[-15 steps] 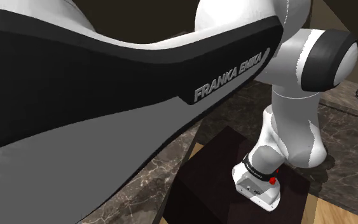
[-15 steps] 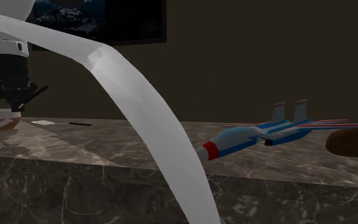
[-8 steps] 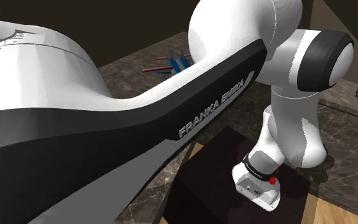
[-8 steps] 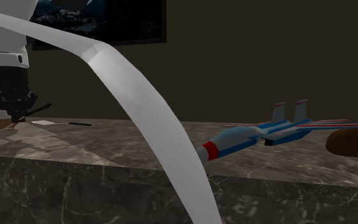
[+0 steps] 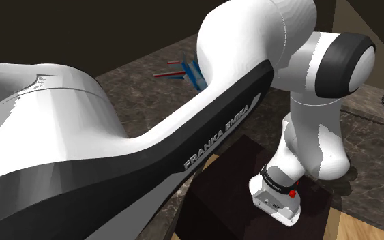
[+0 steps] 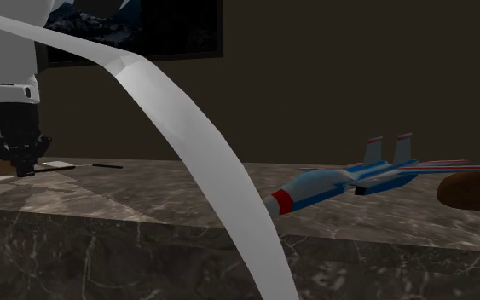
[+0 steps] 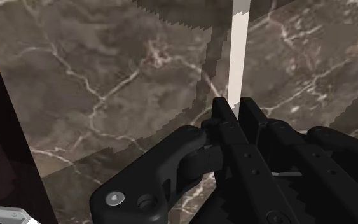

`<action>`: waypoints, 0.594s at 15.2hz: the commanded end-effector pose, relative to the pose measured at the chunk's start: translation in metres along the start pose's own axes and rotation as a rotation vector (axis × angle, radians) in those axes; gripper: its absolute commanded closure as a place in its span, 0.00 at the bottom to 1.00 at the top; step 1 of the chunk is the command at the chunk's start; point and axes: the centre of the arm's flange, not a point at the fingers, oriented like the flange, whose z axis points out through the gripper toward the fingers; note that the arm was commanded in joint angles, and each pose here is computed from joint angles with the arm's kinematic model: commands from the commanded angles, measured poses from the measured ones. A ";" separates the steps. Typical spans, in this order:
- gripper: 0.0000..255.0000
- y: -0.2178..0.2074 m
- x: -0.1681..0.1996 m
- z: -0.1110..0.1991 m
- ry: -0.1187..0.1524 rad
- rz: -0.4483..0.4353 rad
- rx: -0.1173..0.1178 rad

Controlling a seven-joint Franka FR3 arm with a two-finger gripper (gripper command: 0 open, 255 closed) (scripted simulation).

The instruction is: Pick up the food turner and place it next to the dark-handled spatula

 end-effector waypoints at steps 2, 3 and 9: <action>1.00 0.000 0.000 0.001 0.000 0.000 0.000; 1.00 0.000 0.000 0.001 0.000 0.000 0.000; 0.00 0.000 0.000 0.001 0.000 0.000 0.000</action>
